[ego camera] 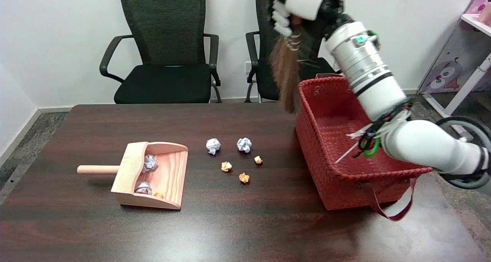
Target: Sweep the paper ball into the dustpan.
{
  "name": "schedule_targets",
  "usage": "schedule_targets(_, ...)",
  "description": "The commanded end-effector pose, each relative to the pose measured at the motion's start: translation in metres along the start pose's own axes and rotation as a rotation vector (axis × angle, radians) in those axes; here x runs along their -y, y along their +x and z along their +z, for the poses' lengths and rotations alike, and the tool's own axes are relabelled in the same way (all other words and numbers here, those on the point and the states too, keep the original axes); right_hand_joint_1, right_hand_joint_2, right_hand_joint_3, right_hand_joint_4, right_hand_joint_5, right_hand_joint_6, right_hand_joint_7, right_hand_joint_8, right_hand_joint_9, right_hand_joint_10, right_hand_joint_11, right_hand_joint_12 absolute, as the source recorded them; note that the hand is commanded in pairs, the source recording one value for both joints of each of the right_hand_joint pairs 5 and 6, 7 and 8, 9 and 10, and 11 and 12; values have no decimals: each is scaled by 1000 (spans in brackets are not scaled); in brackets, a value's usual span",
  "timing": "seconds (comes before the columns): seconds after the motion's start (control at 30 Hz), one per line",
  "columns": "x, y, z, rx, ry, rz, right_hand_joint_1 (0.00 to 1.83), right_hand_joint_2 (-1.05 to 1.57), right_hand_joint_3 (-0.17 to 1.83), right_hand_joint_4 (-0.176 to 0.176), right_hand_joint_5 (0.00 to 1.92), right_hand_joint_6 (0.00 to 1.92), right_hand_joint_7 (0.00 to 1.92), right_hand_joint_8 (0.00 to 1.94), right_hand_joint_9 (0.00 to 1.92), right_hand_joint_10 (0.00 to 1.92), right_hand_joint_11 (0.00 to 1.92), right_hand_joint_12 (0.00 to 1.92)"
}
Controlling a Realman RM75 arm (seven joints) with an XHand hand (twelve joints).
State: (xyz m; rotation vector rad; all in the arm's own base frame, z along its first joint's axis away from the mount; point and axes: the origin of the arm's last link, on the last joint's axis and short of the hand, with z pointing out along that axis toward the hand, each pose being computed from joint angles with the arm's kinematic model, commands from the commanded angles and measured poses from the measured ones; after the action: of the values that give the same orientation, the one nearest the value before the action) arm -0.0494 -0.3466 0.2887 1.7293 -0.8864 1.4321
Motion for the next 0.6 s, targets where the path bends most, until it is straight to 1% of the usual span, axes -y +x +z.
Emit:
schedule_targets(0.03,-54,-70,28,145,-123,39,1017,1571,1372,176,1920,1920,1920,1920,1920,1920,1920,1920)
schedule_targets(0.2,-79,-78,28,116,-163,-10,1017,1571,1383,176,1920,1920,1920,1920,1920,1920,1920,1920)
schedule_targets(0.43,-95,-94,26,89,-184,-134,1015,1571,1423,176,1920,1920,1920,1920,1920,1920,1920,1920)
schedule_targets(0.6,-108,-103,11,95,-218,-179,1015,1571,1426,176,1920,1920,1920,1920,1920,1920,1920,1920)
